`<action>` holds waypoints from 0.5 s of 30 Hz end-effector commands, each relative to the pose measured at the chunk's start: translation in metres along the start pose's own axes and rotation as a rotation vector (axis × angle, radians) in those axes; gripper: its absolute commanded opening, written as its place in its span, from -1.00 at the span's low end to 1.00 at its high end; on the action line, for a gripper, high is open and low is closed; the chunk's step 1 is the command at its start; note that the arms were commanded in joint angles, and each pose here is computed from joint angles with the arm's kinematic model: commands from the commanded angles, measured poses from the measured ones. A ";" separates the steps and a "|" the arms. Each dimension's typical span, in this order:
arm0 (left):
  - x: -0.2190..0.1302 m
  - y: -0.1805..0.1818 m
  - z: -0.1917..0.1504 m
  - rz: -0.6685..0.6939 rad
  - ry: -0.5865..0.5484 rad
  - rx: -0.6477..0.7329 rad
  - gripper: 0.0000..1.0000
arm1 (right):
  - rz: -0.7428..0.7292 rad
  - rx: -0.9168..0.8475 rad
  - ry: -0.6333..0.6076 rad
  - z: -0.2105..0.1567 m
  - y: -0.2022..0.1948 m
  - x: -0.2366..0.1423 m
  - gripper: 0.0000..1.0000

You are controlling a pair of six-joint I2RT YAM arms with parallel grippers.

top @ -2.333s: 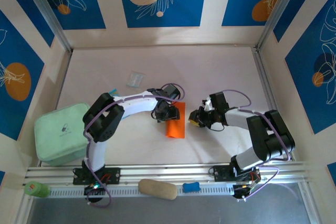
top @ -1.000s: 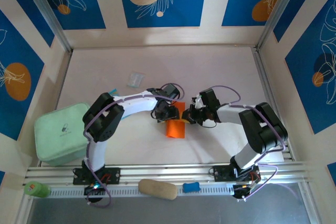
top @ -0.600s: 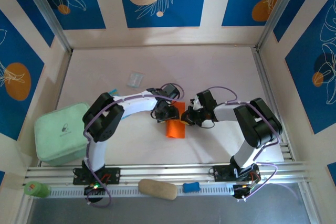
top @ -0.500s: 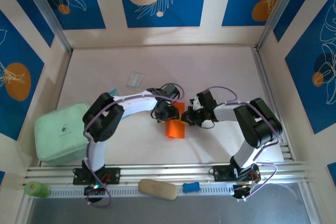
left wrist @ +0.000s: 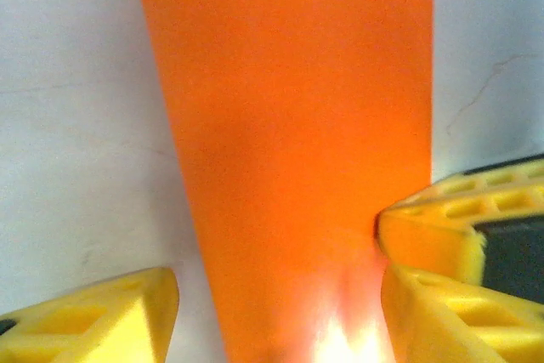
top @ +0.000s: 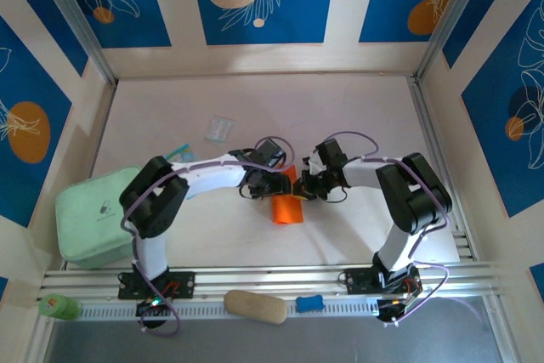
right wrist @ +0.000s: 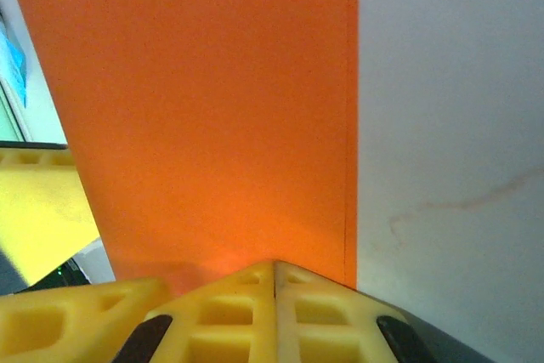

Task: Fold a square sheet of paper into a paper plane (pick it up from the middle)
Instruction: Hold the square sheet of paper at the center of the table.

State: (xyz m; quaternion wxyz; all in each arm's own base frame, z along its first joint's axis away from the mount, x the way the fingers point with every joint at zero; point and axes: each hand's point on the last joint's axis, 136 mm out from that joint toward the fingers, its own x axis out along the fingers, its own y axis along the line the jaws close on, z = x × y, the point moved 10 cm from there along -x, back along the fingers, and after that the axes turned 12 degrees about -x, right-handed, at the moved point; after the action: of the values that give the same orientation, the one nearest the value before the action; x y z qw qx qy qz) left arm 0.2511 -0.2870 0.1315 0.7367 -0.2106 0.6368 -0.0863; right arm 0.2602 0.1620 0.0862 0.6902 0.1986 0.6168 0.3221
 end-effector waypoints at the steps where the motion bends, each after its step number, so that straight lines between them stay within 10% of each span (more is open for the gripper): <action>1: -0.033 -0.009 0.012 -0.137 -0.130 0.045 0.30 | -0.050 0.008 0.093 -0.009 -0.012 0.007 -0.92; 11: -0.017 -0.010 0.033 -0.586 0.062 0.035 -0.88 | -0.071 0.033 0.097 -0.010 -0.014 0.008 -0.92; 15: 0.001 -0.004 0.032 -0.596 0.124 -0.002 -1.00 | -0.079 0.034 0.097 -0.010 -0.014 0.008 -0.92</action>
State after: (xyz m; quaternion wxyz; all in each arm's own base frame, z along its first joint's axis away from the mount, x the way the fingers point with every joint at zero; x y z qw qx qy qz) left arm 0.2849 -0.2787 0.1393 0.6762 -0.3632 0.5825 -0.2674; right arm 0.2645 0.1650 0.0856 0.6836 0.1877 0.6197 0.3368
